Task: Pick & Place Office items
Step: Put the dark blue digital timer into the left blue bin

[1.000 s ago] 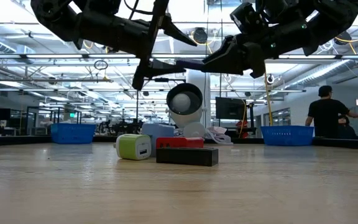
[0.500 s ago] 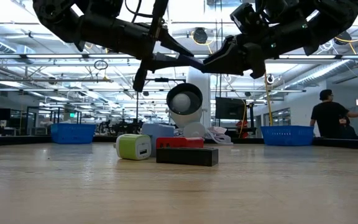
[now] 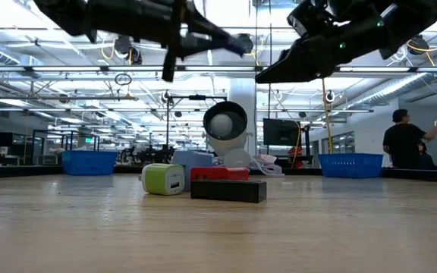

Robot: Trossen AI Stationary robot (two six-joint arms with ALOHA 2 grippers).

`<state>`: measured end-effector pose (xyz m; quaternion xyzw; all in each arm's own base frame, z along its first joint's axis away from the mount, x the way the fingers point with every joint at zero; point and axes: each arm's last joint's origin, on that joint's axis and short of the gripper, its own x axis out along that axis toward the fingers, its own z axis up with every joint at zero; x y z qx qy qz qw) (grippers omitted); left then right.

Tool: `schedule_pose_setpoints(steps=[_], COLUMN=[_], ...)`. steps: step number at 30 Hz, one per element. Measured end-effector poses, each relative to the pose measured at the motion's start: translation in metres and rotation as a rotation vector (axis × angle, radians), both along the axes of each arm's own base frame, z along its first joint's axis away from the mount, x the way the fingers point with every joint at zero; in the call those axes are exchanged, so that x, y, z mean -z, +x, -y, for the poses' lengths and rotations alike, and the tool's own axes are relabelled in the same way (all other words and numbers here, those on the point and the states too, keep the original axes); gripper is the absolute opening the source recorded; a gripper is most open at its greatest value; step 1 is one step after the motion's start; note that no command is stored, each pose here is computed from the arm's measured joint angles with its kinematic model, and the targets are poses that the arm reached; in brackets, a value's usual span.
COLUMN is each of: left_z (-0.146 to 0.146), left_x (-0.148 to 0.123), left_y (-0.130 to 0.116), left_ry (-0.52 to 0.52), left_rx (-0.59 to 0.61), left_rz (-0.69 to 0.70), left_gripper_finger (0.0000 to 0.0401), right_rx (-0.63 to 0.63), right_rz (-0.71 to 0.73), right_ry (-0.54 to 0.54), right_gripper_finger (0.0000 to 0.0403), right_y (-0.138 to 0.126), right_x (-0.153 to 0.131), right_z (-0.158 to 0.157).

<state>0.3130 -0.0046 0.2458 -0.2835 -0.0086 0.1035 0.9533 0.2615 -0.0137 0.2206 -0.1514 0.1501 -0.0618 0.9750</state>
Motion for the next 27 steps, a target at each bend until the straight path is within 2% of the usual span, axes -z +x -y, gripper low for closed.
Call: schedule_pose_setpoints(steps=[3,8,14,18,23,27], left_z=[-0.001,0.001,0.011,0.011,0.009,0.006], left_x=[-0.015,-0.032,-0.039,-0.034,-0.019,-0.003], left_y=[-0.013,-0.040,-0.070,-0.089,-0.109,-0.125], left_ry=[0.082,0.168,0.311,0.312,0.304,0.271], left_rx=[-0.007,-0.099,-0.046,-0.094,-0.165,-0.199], left_rz=[-0.032,-0.126,-0.274,-0.303,-0.316,-0.329], left_gripper_finger=[0.0056,0.0067,0.0056,0.0056,0.0060,0.0057], right_rx=[0.004,-0.042,-0.031,-0.011,-0.157,-0.255], right_rz=[-0.003,0.019,0.089,0.131,0.161,0.134], right_ry=[0.017,0.048,0.080,0.131,0.269,0.382], right_gripper_finger=[0.0245,0.0237,0.0229,0.0226,0.0225,0.0221], right_y=[-0.010,-0.027,-0.052,-0.067,-0.081,-0.090], right_x=[-0.009,-0.016,-0.015,-0.014,-0.011,0.001], right_z=[0.000,-0.002,0.003,0.008,0.013,0.013])
